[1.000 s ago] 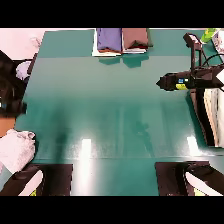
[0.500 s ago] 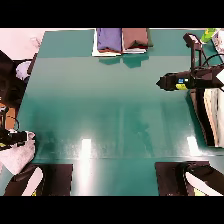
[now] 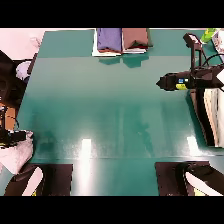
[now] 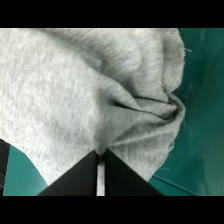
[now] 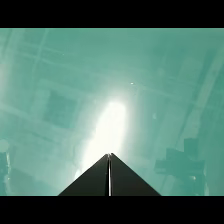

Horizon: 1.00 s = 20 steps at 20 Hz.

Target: Fold the shirts.

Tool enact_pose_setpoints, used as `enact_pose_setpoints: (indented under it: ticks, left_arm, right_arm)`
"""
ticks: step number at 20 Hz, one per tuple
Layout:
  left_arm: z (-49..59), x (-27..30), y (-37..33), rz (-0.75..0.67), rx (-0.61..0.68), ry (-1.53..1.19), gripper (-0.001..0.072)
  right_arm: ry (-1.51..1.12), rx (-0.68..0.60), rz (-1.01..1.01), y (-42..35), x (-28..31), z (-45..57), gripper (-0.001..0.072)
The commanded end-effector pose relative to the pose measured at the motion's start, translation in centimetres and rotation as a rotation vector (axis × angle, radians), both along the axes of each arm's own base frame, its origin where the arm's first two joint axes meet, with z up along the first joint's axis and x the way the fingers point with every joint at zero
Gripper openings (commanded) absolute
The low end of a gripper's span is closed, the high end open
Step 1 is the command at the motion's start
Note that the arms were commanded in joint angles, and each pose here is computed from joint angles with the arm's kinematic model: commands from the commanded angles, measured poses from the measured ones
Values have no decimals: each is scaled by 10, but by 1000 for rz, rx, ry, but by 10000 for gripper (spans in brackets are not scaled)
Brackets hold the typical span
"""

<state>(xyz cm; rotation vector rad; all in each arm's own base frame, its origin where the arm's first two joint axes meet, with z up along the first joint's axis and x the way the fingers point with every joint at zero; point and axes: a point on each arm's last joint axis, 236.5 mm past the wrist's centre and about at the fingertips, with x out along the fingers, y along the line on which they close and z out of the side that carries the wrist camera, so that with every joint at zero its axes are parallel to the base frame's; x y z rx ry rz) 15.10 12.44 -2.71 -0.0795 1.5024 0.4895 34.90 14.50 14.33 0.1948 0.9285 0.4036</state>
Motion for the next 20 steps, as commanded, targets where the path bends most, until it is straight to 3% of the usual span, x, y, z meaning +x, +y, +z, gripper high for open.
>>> enact_pose_setpoints:
  ticks: [1,4,8,12,16,20]
  left_arm:
    - [5,5,0,-4,0,-19,20]
    - [60,50,-16,-55,-30,-186,19]
    - [215,123,-72,-289,10,-593,17]
    - [335,133,-148,-510,-67,-914,16]
    - [365,146,-217,-699,-165,-958,16]
    - [334,173,-331,-945,-267,-856,16]
  right_arm:
    - [-4,2,0,0,0,2,15]
    - [-84,18,0,2,8,37,14]
    - [-278,49,-8,1,19,120,13]
    - [-428,81,-46,-9,24,180,13]
    - [-471,76,-101,-32,26,201,13]
    - [-468,65,-141,-48,29,202,13]
